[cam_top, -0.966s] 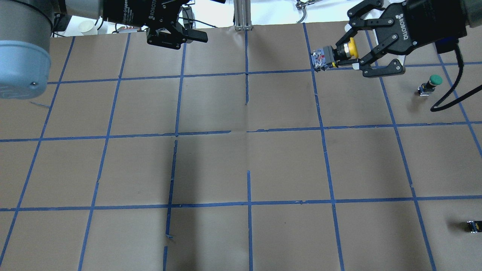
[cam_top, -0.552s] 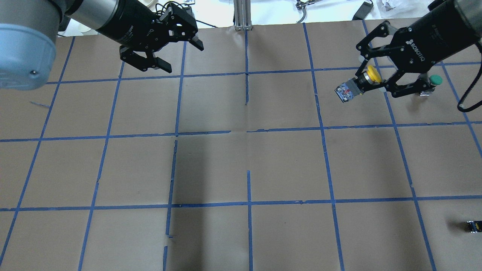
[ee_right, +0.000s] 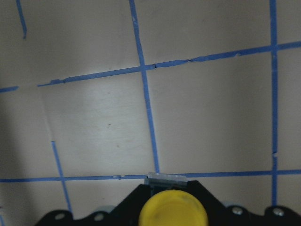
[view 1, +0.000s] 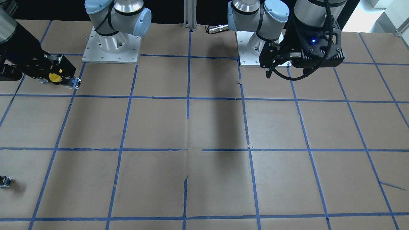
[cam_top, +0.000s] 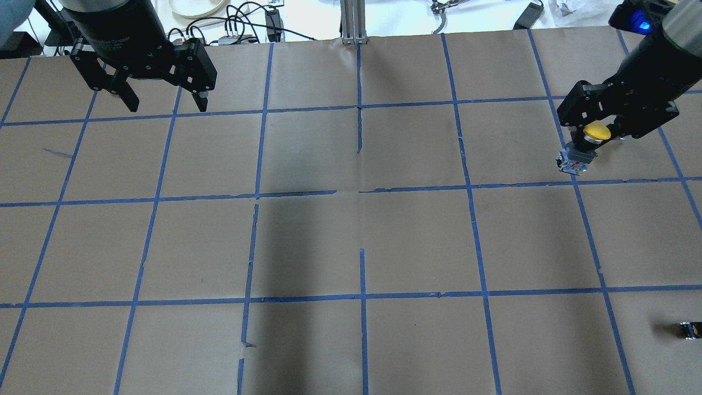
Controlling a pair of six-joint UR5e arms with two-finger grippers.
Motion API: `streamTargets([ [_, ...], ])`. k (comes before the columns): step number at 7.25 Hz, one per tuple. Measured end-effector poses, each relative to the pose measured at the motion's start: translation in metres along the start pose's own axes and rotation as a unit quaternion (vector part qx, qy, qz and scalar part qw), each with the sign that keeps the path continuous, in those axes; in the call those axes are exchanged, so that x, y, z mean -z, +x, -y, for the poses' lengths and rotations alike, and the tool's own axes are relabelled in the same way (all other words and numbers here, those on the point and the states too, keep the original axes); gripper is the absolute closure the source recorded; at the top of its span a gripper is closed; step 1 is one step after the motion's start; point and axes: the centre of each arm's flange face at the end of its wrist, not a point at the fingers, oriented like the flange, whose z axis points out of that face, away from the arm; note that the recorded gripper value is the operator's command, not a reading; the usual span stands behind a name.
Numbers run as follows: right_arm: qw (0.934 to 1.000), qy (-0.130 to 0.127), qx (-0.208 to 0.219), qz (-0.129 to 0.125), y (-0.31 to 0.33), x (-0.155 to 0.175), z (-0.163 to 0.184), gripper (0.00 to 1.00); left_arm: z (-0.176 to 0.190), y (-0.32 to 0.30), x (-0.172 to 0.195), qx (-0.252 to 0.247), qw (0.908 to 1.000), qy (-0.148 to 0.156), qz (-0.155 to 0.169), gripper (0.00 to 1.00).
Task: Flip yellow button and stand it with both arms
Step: 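Lower the yellow button upright onto the table with the right gripper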
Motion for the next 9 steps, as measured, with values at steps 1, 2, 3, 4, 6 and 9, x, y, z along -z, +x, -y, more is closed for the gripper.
streamTargets([
  [1,0.9976,0.009,0.064,-0.026,0.01,-0.005,0.006,0.76,-0.002,-0.002,0.0,-0.032,0.9995,-0.004,0.0,0.01],
  [2,0.9895,0.023,0.136,-0.044,0.028,-0.016,0.01,0.76,-0.002,-0.003,-0.004,-0.044,0.9988,-0.008,-0.018,0.01],
  [3,0.978,0.036,0.197,-0.058,0.058,-0.03,0.01,0.76,0.001,-0.005,-0.007,-0.044,0.9981,-0.007,-0.042,0.01],
  [4,0.9706,0.049,0.225,-0.07,0.091,-0.042,0.007,0.76,0.005,-0.007,-0.009,-0.04,0.9973,-0.003,-0.061,0.01],
  [6,0.9756,0.061,0.195,-0.081,0.146,-0.056,-0.002,0.76,0.011,-0.01,-0.019,-0.032,0.9954,-0.008,-0.09,0.01],
  [9,0.9898,0.067,0.097,-0.079,0.219,-0.088,0.008,0.76,0.013,-0.015,-0.033,-0.024,0.9947,-0.018,-0.098,0.01],
])
